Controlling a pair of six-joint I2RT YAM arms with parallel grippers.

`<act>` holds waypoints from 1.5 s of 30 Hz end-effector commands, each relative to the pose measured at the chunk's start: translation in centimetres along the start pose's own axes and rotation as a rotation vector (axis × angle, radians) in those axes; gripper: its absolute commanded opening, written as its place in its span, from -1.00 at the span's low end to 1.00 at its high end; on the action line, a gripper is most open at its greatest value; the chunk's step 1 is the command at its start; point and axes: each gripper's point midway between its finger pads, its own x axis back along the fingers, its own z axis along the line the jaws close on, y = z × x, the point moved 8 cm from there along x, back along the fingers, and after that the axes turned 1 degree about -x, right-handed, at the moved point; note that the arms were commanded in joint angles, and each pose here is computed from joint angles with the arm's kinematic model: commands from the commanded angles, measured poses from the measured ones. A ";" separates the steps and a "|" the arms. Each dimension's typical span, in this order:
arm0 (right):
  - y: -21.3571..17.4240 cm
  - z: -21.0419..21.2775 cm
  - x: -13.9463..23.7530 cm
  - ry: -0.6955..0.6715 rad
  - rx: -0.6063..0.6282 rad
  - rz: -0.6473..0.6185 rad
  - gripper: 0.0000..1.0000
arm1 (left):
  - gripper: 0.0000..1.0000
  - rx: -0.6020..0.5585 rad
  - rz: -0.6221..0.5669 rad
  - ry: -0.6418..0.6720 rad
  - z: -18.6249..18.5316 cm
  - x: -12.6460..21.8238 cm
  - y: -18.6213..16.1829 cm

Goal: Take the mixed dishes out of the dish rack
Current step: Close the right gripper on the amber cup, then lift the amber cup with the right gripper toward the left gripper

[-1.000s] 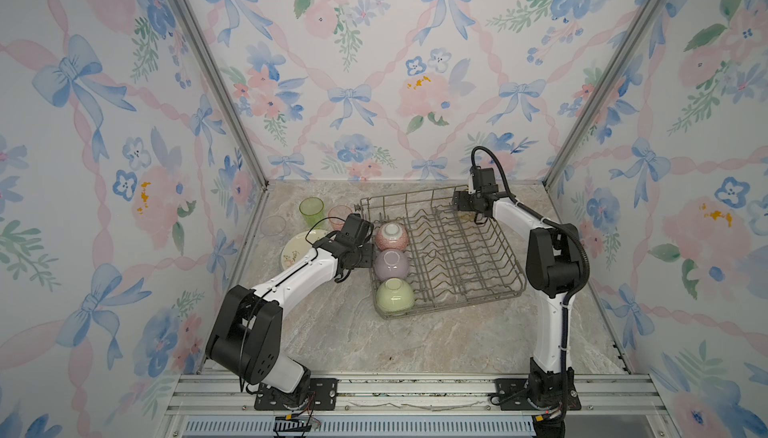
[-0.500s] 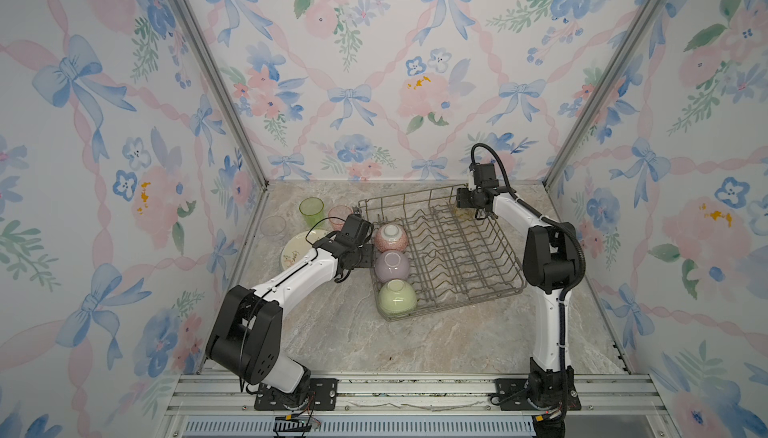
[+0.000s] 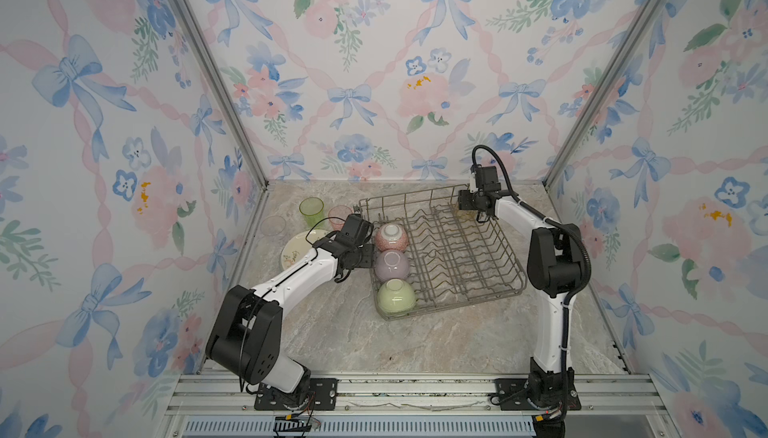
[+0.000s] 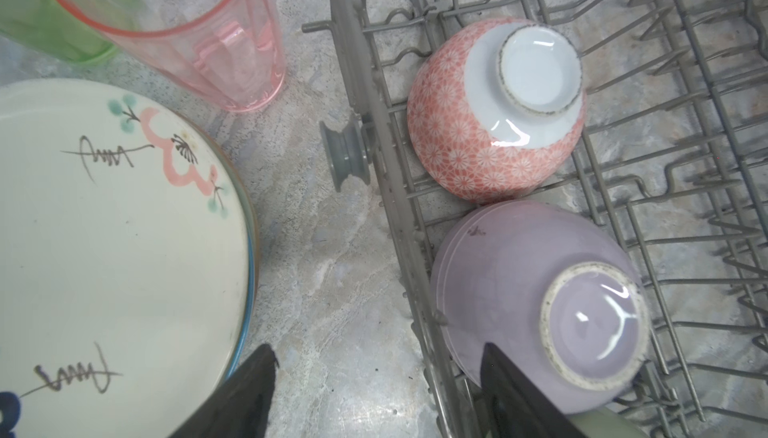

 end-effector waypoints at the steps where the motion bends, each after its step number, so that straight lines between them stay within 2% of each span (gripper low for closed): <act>1: 0.0 -0.4 2.5 -0.003 -0.043 -0.019 0.17 | 0.57 -0.019 -0.003 -0.032 -0.7 0.8 0.3; 13: -0.4 -0.1 6.2 0.067 -0.150 -0.040 0.14 | 0.58 -0.063 -0.033 -0.094 -3.2 2.5 -0.2; 24: -0.7 1.2 9.1 0.175 -0.242 -0.020 0.10 | 0.59 -0.036 -0.105 -0.202 -5.3 5.6 0.9; 34: -1.5 4.1 13.3 0.330 -0.332 -0.022 0.09 | 0.59 -0.077 -0.107 -0.342 -10.4 5.6 2.9; 39: -1.5 5.1 15.6 0.445 -0.421 -0.046 -0.04 | 0.57 -0.065 -0.144 -0.426 -12.1 5.3 4.5; 45: -1.5 6.8 18.4 0.511 -0.433 -0.066 -0.03 | 0.54 -0.053 -0.196 -0.497 -13.8 4.8 6.2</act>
